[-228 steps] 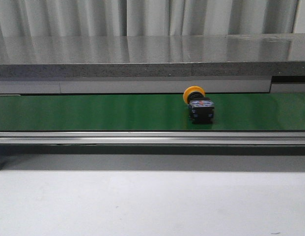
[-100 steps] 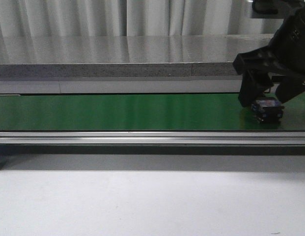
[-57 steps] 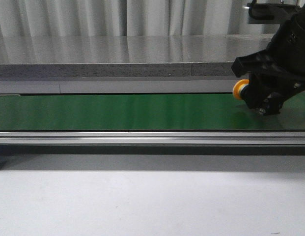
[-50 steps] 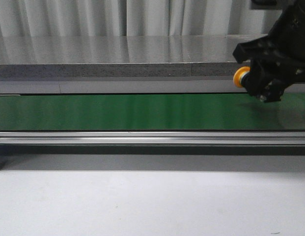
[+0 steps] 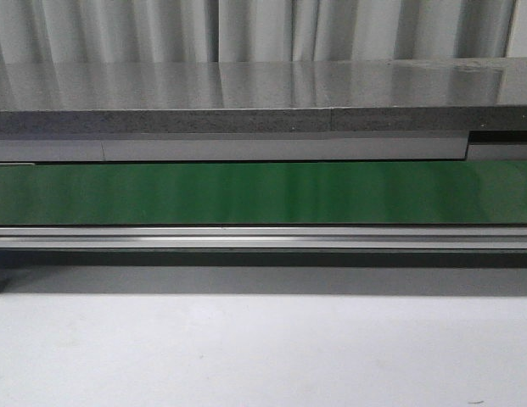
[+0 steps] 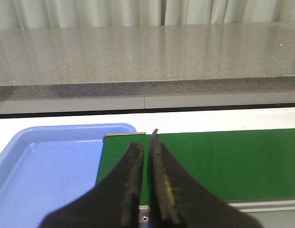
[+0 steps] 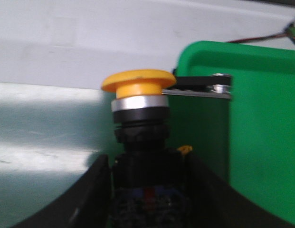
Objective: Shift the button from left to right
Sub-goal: 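Carry the button with the right gripper into the green tray, release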
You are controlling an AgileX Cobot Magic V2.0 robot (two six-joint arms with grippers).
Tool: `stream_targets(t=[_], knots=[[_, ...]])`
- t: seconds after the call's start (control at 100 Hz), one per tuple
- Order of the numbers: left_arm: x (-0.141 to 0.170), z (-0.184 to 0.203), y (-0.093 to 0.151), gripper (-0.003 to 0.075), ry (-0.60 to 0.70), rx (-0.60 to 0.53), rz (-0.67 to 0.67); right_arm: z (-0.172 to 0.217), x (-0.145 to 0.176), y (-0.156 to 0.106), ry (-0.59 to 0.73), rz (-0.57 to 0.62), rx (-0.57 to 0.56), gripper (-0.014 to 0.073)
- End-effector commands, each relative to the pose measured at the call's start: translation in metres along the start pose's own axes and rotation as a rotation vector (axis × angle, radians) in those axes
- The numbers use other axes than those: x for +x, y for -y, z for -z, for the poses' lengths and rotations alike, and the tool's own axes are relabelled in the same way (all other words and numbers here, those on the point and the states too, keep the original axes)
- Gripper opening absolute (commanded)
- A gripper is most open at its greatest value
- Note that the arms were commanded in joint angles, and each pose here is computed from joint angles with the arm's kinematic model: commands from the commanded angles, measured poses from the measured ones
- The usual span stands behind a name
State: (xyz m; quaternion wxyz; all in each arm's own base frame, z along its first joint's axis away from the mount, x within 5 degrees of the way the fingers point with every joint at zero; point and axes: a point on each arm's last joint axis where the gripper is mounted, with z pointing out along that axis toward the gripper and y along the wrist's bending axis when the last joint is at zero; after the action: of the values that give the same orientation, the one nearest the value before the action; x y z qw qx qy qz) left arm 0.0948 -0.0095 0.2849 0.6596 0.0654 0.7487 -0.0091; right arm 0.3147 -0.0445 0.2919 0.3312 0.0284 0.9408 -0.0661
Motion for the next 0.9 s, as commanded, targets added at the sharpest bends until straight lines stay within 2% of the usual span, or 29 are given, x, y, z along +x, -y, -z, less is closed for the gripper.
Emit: stream_targets(t=[0.0, 0.15, 0.39, 0.64, 0.89], knots=[[-0.016, 0.001, -0.001, 0.0005, 0.106, -0.008, 0.01, 0.02, -0.013, 0.031, 0.121, -0.038, 0.08, 0.0109], [-0.016, 0.001, -0.001, 0.0005, 0.106, -0.008, 0.01, 0.019, -0.009, 0.07, 0.15, -0.123, 0.166, 0.0109], [-0.016, 0.001, -0.001, 0.0005, 0.106, -0.008, 0.01, -0.015, 0.002, 0.103, 0.106, -0.187, 0.215, 0.0109], [-0.016, 0.001, -0.001, 0.0005, 0.106, -0.008, 0.01, -0.066, 0.021, 0.106, -0.042, -0.202, 0.187, 0.0109], [-0.016, 0.001, -0.001, 0.0005, 0.106, -0.008, 0.01, -0.084, 0.03, 0.105, -0.106, -0.225, 0.165, 0.0113]])
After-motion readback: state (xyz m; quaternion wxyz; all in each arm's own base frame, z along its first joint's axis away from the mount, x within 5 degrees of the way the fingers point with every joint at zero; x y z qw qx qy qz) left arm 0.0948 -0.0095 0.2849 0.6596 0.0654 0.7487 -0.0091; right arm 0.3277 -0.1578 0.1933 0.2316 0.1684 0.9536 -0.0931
